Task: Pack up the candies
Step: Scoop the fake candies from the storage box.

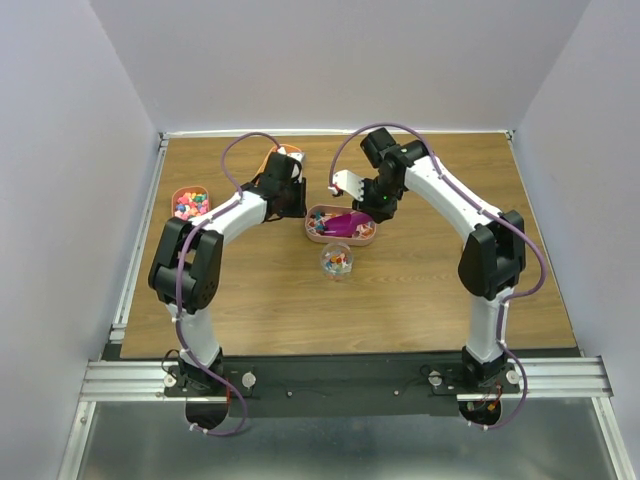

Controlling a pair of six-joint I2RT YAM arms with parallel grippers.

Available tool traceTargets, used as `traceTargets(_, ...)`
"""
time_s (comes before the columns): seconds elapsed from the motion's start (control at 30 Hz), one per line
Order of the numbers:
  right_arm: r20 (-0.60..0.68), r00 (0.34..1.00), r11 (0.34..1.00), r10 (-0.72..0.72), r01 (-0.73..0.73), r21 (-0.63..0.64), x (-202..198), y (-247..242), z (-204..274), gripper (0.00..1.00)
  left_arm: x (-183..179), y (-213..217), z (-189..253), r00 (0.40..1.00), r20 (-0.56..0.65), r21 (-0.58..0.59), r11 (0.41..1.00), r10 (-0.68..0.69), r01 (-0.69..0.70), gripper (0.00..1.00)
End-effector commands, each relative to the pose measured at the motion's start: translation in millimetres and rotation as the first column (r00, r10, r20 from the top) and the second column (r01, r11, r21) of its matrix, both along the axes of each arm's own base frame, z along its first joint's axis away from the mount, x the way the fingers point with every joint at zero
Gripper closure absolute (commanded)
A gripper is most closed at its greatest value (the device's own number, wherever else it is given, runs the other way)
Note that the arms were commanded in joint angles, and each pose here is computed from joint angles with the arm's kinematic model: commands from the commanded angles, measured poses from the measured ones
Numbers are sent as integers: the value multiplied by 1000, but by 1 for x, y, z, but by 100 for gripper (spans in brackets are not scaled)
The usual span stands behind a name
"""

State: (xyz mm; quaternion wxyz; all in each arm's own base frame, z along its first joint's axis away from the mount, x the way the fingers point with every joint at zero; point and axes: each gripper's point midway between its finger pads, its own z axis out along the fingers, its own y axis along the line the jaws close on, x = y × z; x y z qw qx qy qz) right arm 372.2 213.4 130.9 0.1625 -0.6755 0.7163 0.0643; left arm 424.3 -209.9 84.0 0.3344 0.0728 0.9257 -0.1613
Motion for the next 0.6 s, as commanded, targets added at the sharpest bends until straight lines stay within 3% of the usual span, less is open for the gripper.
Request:
traceTargets(0.0,39,999,997,16,-19,71,0,13,12,99,0,-11,-4,1000,-14,-34,999,-26,26,62)
traceTargets(0.57,55,998,988,-10,2,153,5,26,-2,99,-9,-20,-17,996,-64,-53,997,-61,57,67)
